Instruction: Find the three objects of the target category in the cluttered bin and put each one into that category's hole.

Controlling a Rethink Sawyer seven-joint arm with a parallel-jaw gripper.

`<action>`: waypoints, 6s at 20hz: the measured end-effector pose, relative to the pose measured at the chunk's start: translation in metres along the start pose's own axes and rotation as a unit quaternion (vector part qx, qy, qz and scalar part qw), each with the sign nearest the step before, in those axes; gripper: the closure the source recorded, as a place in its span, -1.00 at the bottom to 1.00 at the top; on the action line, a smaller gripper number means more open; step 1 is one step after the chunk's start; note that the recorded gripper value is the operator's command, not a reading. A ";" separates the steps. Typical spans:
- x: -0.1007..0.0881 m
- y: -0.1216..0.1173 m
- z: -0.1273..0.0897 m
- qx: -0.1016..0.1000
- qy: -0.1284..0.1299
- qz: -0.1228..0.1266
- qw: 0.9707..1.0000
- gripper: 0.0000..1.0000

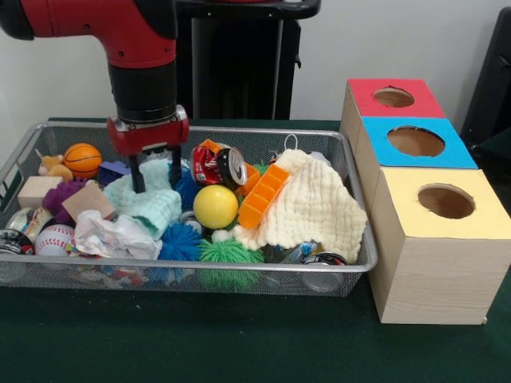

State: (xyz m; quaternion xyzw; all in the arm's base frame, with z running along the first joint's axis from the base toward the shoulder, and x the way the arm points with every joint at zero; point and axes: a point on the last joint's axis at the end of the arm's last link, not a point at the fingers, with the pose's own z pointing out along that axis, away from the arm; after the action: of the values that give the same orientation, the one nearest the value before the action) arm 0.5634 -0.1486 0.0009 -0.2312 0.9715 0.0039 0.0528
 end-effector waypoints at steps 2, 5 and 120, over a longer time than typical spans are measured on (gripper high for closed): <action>0.000 -0.002 0.002 0.000 -0.001 0.002 1.000 -1.00; -0.001 -0.001 0.004 -0.002 -0.001 0.002 1.000 -1.00; 0.078 -0.009 -0.188 0.015 0.023 -0.107 0.994 -1.00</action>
State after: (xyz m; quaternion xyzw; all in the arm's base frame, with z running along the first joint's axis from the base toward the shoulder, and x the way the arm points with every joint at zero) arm 0.4796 -0.1978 0.1801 -0.3328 0.9422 -0.0213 0.0337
